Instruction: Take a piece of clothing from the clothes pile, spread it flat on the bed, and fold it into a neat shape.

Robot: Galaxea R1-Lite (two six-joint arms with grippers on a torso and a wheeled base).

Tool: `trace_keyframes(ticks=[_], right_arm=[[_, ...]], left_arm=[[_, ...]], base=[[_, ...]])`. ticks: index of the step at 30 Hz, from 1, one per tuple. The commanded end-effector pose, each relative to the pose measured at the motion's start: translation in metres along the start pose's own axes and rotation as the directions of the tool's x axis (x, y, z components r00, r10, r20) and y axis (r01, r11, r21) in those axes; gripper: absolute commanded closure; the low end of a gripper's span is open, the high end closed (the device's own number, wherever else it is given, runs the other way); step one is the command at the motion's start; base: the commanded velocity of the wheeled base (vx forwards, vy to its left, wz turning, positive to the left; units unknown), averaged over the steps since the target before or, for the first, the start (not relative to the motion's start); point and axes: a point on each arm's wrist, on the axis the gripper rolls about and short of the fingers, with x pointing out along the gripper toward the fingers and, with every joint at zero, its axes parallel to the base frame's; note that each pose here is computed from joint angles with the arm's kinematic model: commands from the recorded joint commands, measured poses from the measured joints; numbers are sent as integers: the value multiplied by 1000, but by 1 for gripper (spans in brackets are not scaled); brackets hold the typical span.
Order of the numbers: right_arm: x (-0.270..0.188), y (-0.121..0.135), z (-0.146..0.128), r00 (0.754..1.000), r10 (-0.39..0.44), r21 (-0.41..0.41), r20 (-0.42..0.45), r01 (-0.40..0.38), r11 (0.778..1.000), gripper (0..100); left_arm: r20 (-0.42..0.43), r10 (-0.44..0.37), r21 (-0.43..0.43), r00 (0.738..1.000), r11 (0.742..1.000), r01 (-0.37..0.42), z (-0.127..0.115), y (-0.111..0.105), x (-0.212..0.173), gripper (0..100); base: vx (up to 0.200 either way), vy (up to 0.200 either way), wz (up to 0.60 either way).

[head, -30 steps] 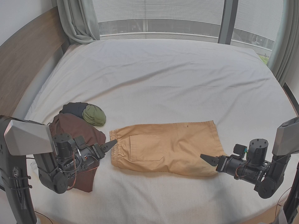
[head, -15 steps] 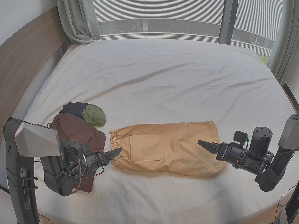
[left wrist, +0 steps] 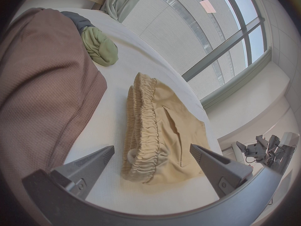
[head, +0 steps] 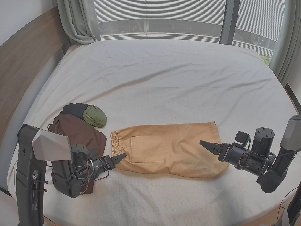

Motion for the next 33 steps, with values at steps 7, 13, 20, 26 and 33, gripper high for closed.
trace_keyframes(ticks=[7, 13, 20, 26, 33], right_arm=[[2, -1, -2, 1000, 1, 0, -5, -1, 1000, 0], [3, -1, -3, 1000, 0, 1, -7, 0, 1000, 0], [3, -1, -3, 1000, 1, 1, -8, -1, 1000, 0], [3, -1, -3, 1000, 1, 1, -8, -1, 1000, 0], [3, -1, -4, 1000, -1, 2, -11, 1, 1000, 0]], left_arm=[[-9, -11, 3, 1000, 1000, 12, -13, 12, 25, 0], [8, -32, 0, 999, 999, 32, -9, 9, 31, 0], [25, -56, -35, 998, 998, 57, -5, 5, 37, 0], [14, -54, -37, 998, 998, 54, -10, 8, 40, 0], [16, -49, -38, 999, 998, 50, -11, 10, 40, 100]], base=[[0, 0, 0], [0, 0, 0], [0, 0, 0], [0, 0, 0], [0, 0, 0]])
